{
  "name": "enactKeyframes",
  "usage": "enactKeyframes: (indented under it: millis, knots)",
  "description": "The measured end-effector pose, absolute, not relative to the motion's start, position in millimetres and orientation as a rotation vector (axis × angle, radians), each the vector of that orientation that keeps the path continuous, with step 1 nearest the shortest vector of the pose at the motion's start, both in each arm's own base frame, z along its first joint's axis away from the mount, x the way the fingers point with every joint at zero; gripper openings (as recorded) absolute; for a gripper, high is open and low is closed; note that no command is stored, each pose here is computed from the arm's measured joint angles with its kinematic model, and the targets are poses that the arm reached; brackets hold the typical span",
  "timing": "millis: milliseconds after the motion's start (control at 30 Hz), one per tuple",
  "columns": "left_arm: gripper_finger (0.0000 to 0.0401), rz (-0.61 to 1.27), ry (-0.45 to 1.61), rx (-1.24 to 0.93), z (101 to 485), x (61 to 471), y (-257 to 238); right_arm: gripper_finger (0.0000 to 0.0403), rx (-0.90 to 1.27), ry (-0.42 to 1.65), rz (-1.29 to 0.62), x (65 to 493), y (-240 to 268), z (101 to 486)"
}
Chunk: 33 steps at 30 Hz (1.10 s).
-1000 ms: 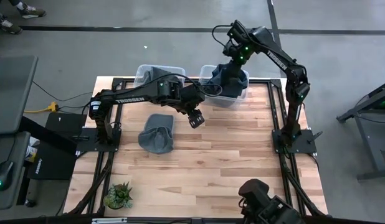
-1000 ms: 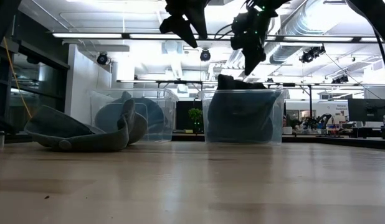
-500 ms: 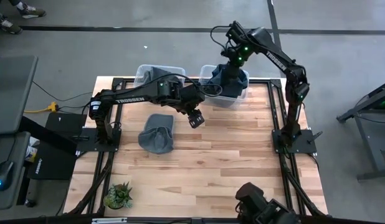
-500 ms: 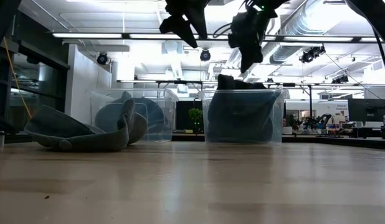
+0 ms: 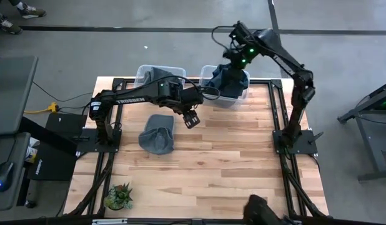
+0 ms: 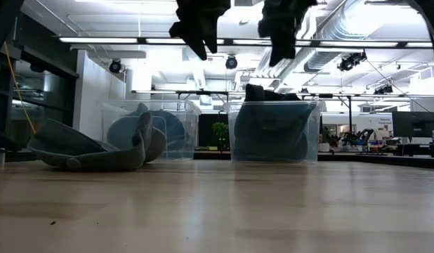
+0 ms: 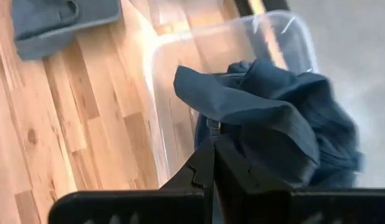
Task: Pick & Place hat
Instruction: Put the gray cap into the left transparent bin
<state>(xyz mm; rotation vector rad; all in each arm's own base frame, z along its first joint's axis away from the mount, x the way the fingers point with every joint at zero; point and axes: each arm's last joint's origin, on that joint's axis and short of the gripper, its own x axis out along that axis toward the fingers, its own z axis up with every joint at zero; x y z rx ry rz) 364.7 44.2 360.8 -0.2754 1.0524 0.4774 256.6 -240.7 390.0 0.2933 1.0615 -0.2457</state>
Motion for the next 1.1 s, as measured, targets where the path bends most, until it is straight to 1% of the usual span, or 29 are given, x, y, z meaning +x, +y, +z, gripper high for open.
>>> enactKeyframes:
  millis: [133,367,500,700,867,967,1100]
  knots:
    - [0.0204,0.478,1.048,-0.275,361,365,44,0.0,0.248,0.993,-0.266,239,-222,417]
    - [0.0204,0.494,1.041,-0.265,361,365,45,0.0,0.154,0.875,-0.264,204,-174,463]
    - [0.0204,0.51,1.036,-0.258,361,365,47,0.0,0.124,0.828,-0.254,185,-146,480]
    - [0.0204,0.53,1.036,-0.265,361,364,53,0.0,0.087,0.782,-0.238,166,-113,496]
    - [0.0204,0.536,1.038,-0.278,361,363,58,0.0,0.077,0.784,-0.204,159,-95,494]
    - [0.0204,0.543,1.037,-0.282,361,362,62,0.0,0.099,0.793,-0.177,161,-88,477]
    - [0.0204,0.541,1.039,-0.294,361,362,66,0.0,0.134,0.761,-0.159,166,-77,444]
